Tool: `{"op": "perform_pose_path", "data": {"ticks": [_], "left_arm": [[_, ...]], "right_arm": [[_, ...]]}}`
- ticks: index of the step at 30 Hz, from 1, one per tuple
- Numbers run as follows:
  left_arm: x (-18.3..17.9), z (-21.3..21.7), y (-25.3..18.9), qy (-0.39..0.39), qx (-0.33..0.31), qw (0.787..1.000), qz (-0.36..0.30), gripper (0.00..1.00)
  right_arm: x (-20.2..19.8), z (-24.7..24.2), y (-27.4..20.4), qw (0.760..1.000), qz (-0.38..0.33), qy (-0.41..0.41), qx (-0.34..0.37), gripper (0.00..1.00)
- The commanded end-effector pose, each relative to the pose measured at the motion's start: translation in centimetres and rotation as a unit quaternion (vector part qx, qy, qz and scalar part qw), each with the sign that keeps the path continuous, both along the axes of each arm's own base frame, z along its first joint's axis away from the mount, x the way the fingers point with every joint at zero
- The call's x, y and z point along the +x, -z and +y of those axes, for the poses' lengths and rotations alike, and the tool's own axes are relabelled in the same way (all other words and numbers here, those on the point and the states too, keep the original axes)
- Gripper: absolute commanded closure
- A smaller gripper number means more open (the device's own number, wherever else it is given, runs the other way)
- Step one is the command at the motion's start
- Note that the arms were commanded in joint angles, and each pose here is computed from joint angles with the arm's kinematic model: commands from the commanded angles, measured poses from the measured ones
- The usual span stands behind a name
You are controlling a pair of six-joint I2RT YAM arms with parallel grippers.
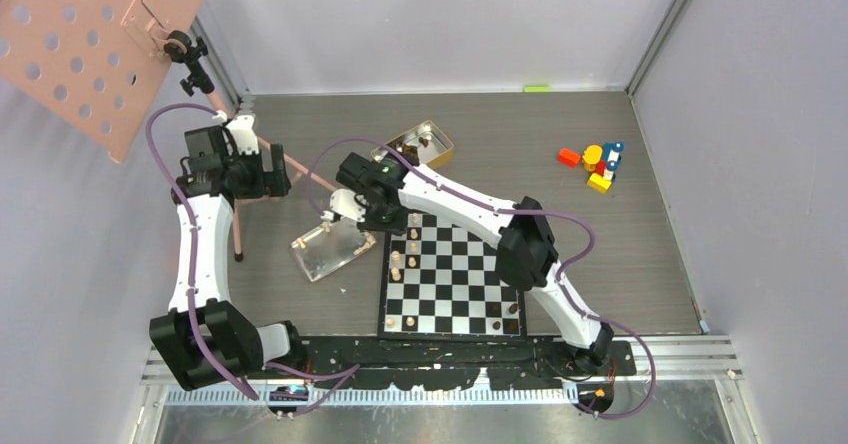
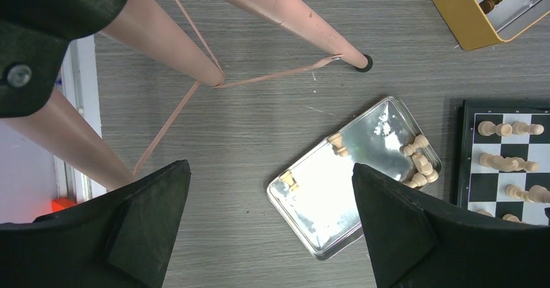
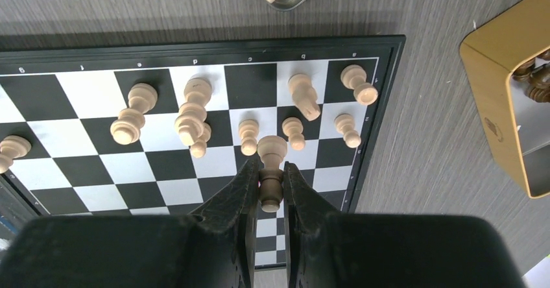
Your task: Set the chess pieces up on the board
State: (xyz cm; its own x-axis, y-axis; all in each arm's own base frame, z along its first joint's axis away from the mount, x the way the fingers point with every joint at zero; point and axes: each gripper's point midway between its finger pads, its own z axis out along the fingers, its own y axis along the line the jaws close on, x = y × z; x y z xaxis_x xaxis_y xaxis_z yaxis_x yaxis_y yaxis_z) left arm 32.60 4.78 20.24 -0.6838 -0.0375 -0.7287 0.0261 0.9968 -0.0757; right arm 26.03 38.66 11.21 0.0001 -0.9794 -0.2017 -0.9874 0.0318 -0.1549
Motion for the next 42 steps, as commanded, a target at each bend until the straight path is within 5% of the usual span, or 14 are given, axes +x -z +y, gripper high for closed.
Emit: {"op": "perform_pose_path", "data": {"ticks": [1,42], "left_arm": [[0.8,0.2,-1.4,0.004,0.001,1.000,-0.029,0.00],[0.6,0.1,0.2,0.015,-0.004,1.000,-0.011,0.00]], "right_arm": [[0.1,0.7,-0.6,1.000,0.003,-0.017,0.006,0.91],[0.3,2.3,3.1,0.999,0.030,-0.025,-0.005,0.89]]}}
